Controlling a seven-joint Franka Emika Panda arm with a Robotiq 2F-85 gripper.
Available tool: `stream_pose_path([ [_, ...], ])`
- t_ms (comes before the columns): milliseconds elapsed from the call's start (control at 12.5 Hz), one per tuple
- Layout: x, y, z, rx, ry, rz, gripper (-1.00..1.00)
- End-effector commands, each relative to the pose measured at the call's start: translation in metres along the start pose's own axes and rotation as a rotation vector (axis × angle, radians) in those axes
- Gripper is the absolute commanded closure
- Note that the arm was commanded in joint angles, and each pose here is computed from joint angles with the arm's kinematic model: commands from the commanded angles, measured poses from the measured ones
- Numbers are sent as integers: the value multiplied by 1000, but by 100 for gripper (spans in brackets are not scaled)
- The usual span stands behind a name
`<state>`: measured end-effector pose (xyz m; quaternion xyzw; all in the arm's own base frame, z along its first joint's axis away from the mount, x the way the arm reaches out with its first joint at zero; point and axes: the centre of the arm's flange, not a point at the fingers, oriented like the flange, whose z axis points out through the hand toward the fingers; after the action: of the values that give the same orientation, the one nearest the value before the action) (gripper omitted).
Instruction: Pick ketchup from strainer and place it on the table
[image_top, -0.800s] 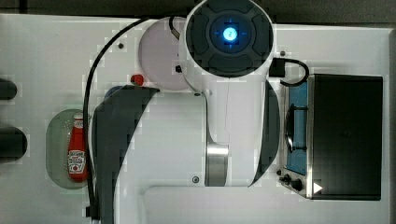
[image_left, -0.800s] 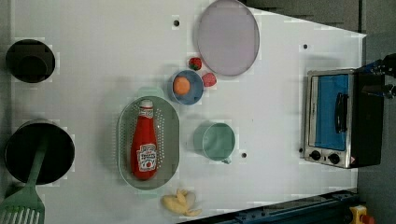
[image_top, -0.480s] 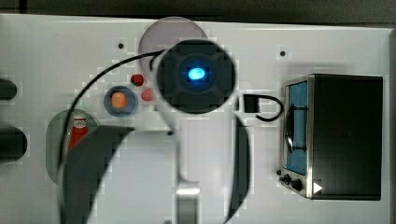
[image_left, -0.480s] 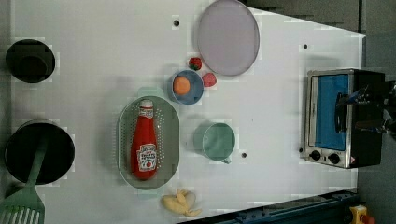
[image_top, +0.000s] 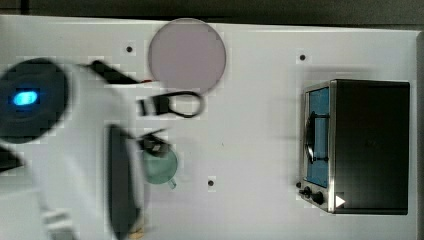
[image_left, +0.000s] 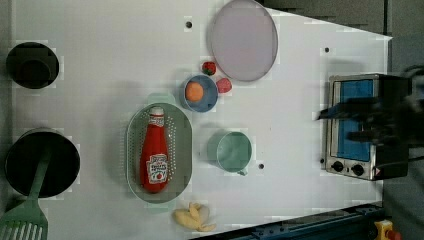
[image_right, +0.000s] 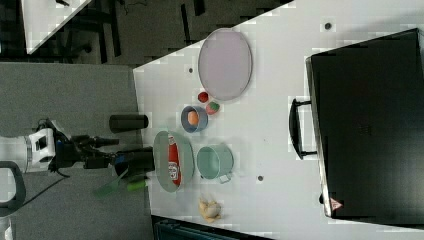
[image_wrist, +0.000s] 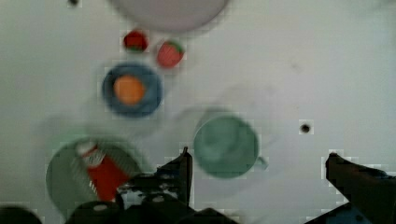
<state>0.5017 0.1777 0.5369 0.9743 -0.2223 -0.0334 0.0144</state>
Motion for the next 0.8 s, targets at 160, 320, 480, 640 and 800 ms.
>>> stream_pose_path([
  [160, -80, -86, 38, -8, -34, -187, -100],
  [320, -114, -114, 66, -7, -51, -274, -100],
  [480, -142, -133, 102, 8, -63, -338, -100],
  [640, -158, -142, 141, 52, -52, -368, -100],
  [800, -162, -142, 179, 118, -31, -365, -100],
])
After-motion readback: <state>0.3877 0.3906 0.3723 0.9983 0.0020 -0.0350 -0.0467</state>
